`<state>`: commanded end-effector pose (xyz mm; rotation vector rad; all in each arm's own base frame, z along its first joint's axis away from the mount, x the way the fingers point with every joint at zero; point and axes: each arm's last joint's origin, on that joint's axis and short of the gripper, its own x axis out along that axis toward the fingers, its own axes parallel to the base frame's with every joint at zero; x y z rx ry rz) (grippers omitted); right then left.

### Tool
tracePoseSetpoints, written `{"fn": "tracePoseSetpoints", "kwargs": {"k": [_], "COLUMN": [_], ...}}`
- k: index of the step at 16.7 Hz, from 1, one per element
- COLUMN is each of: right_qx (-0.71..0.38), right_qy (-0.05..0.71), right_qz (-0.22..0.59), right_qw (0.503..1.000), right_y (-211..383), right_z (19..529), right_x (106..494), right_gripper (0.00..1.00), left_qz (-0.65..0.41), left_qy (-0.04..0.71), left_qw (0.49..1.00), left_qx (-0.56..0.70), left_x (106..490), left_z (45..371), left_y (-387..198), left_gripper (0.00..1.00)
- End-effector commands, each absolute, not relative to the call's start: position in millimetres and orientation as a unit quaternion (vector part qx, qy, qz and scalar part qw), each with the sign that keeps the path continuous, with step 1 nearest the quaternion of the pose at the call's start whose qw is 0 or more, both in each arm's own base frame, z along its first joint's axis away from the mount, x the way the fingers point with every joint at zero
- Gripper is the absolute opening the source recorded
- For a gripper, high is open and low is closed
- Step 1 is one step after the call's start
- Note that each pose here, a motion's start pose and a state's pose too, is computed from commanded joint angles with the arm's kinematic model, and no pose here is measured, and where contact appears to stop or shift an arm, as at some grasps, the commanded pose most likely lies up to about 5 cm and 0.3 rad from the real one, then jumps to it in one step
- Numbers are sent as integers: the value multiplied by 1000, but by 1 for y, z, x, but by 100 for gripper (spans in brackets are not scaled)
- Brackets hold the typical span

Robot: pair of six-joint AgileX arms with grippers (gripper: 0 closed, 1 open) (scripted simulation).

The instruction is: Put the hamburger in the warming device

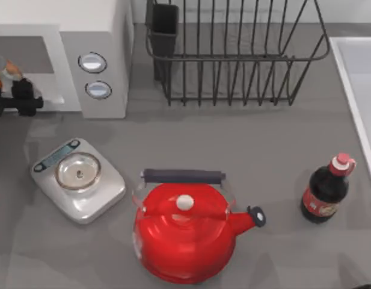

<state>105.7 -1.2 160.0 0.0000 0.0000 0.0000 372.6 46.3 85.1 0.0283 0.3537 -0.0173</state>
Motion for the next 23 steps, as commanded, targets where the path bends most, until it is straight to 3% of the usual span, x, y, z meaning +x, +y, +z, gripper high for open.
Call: {"fn": "tracePoseSetpoints", "kwargs": {"k": [10,19,23], "right_qx": [0,0,0], "right_qy": [0,0,0], "right_qz": [0,0,0], "right_qw": [1000,1000,1000], "right_y": [-1,-1,-1], "right_z": [160,160,160], "right_x": [106,106,106], "right_gripper": [100,100,100], "left_qz": [-14,-11,-10], "left_qy": [179,164,172], "left_qw": [984,986,985], "left_qx": [3,3,2], "left_x": [375,489,515], "left_z": [79,70,63], "left_y": [44,46,44], "left_gripper": [0,0,0]}}
